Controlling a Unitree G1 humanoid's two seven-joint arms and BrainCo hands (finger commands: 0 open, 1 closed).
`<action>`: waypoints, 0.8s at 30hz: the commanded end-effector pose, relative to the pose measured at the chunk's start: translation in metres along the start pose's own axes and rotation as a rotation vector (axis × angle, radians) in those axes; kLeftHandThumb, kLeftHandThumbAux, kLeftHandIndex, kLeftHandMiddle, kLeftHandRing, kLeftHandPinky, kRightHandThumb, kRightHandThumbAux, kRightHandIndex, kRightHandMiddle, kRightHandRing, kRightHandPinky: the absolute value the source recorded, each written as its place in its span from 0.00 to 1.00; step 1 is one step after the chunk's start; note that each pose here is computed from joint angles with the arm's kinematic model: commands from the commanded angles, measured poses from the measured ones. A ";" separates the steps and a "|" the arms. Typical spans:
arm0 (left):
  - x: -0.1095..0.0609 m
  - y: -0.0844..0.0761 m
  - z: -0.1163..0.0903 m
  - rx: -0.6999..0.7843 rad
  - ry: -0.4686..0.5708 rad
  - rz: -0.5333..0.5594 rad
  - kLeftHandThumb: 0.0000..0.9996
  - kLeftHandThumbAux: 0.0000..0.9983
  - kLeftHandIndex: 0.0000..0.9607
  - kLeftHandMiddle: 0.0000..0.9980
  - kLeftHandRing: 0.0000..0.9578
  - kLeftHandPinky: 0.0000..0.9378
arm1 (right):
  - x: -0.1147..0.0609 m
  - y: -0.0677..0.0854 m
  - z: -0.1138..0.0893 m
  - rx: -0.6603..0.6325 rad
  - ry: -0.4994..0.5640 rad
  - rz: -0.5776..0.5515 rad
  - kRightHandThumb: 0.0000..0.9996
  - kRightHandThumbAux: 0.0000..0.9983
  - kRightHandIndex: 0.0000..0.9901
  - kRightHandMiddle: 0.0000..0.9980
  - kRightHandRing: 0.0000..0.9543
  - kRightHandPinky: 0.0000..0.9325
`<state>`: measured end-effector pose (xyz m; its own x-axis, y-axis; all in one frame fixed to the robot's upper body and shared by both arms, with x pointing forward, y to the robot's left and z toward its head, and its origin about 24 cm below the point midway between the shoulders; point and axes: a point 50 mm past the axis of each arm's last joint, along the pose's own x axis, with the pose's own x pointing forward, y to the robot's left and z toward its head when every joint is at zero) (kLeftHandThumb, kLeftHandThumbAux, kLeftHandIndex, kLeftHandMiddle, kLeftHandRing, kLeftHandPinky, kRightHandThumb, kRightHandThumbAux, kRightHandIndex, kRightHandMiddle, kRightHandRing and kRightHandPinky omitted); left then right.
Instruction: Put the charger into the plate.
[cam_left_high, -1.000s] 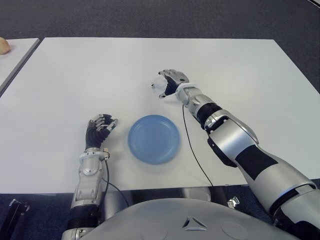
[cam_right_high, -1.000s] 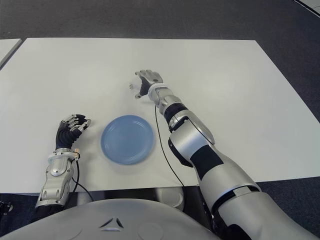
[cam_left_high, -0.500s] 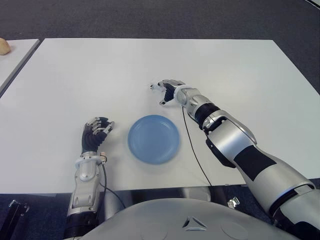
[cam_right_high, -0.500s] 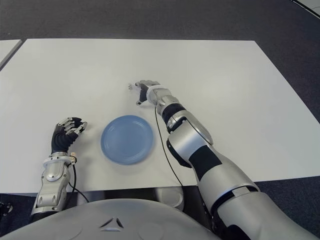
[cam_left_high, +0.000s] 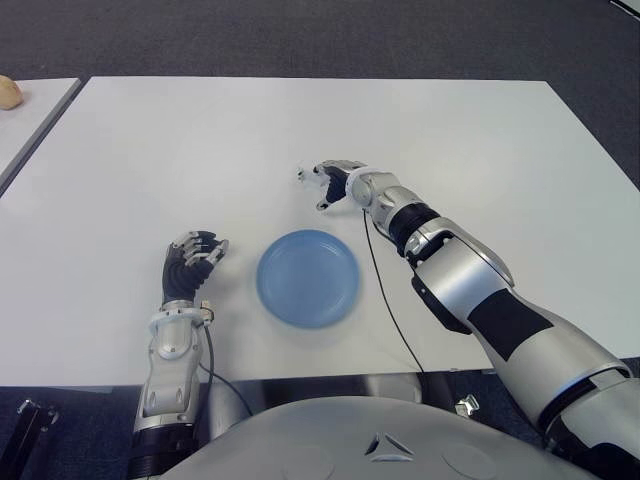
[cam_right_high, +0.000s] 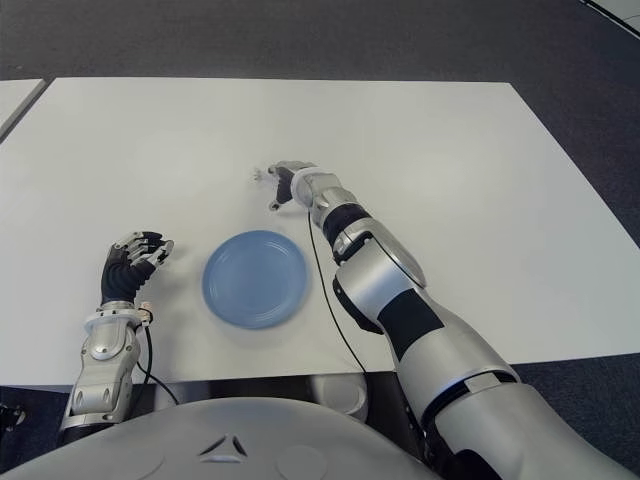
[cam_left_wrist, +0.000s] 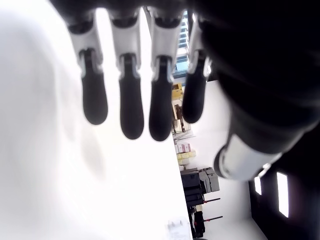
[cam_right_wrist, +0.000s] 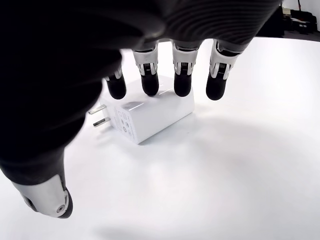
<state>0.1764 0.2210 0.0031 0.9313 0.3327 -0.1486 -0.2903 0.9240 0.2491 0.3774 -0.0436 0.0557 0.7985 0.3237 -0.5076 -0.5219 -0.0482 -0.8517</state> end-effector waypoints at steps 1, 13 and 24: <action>0.002 -0.003 0.001 0.007 0.009 -0.010 0.70 0.72 0.44 0.48 0.51 0.51 | 0.000 0.027 -0.011 0.019 0.033 0.128 0.00 0.67 0.10 0.07 0.07 0.11; 0.007 -0.007 0.006 -0.016 -0.010 -0.032 0.70 0.72 0.44 0.47 0.50 0.50 | -0.004 0.033 -0.030 0.012 0.002 0.119 0.00 0.66 0.10 0.11 0.11 0.20; 0.012 -0.008 0.008 -0.017 -0.023 -0.050 0.70 0.72 0.44 0.48 0.50 0.50 | -0.016 0.023 -0.040 0.002 -0.036 0.078 0.10 0.69 0.02 0.09 0.08 0.10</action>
<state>0.1896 0.2179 0.0097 0.9442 0.3059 -0.1221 -0.2737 0.9350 0.2256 0.3761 -0.0729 0.0595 0.7722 0.4050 -0.4896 -0.5148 -0.0528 -0.8557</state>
